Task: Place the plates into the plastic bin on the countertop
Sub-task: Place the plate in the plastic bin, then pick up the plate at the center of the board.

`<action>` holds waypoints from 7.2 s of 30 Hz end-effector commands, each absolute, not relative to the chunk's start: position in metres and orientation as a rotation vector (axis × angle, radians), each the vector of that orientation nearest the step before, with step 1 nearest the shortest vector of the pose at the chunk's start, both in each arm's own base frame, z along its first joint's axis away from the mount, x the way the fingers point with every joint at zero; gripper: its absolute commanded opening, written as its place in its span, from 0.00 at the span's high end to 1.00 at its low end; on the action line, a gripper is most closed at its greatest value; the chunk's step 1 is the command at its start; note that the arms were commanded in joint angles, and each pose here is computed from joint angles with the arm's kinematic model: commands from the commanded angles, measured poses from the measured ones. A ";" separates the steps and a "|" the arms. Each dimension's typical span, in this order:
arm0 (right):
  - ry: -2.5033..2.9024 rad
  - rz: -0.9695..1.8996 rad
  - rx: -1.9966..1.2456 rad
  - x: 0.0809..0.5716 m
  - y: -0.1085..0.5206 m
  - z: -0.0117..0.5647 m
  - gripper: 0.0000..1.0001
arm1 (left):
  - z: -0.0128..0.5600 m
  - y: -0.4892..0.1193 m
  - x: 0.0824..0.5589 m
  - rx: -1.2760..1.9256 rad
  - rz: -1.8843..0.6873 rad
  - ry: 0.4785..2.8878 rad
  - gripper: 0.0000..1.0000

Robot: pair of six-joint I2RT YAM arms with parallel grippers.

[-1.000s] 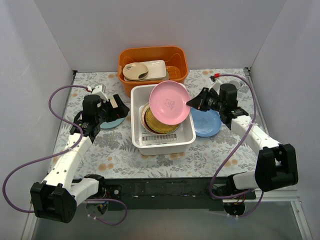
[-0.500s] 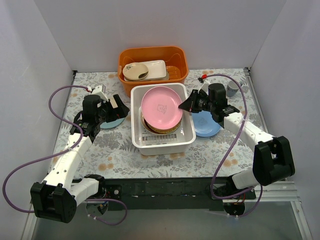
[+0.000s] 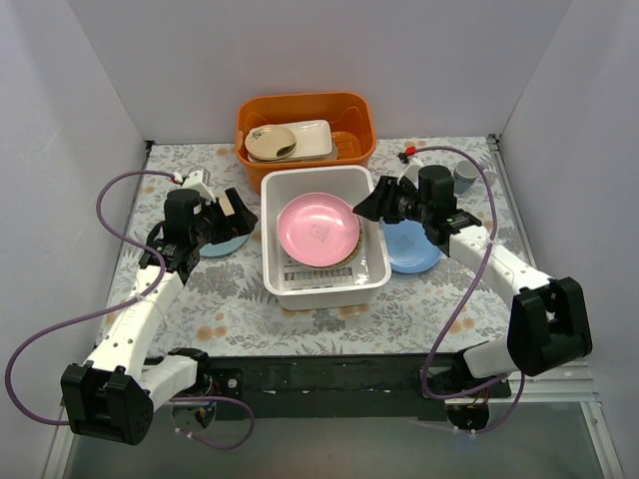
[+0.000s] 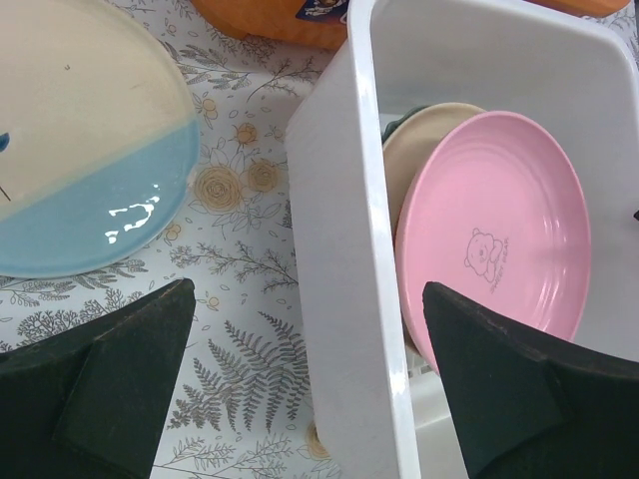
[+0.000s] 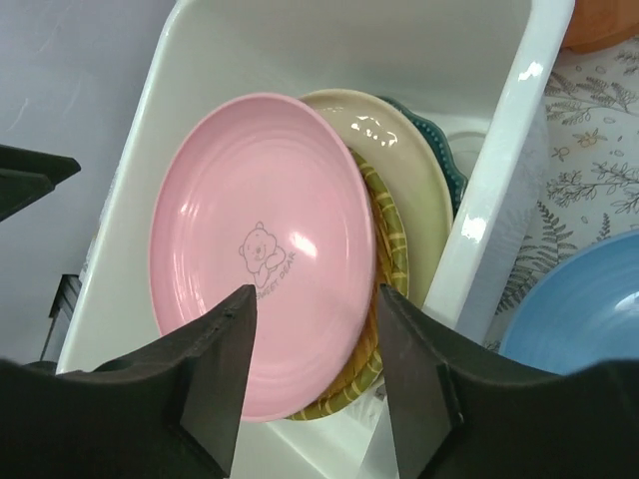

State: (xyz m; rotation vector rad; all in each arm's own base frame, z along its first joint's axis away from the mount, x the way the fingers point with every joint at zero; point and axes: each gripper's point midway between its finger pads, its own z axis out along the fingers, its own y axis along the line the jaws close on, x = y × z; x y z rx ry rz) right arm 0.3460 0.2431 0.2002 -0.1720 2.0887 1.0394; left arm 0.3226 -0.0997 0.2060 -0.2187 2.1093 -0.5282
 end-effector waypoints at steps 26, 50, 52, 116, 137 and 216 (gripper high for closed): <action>1.948 0.830 -0.094 0.358 0.198 0.236 0.23 | 0.209 -0.101 0.322 -0.196 -0.536 2.099 0.02; 2.090 0.784 0.133 0.354 0.118 0.154 0.24 | 0.203 -0.100 0.323 -0.200 -0.531 2.122 0.02; 2.098 0.778 0.149 0.353 0.111 0.148 0.24 | 0.204 -0.101 0.323 -0.200 -0.533 2.119 0.02; 2.344 0.640 0.409 0.331 0.038 0.039 0.48 | 0.205 -0.100 0.322 -0.206 -0.530 2.112 0.02; 2.396 0.643 0.452 0.330 0.038 0.027 0.92 | 0.204 -0.100 0.322 -0.207 -0.531 2.117 0.02; 1.860 0.575 0.375 0.314 0.009 0.225 0.99 | 0.194 -0.107 0.322 -0.194 -0.568 2.151 0.02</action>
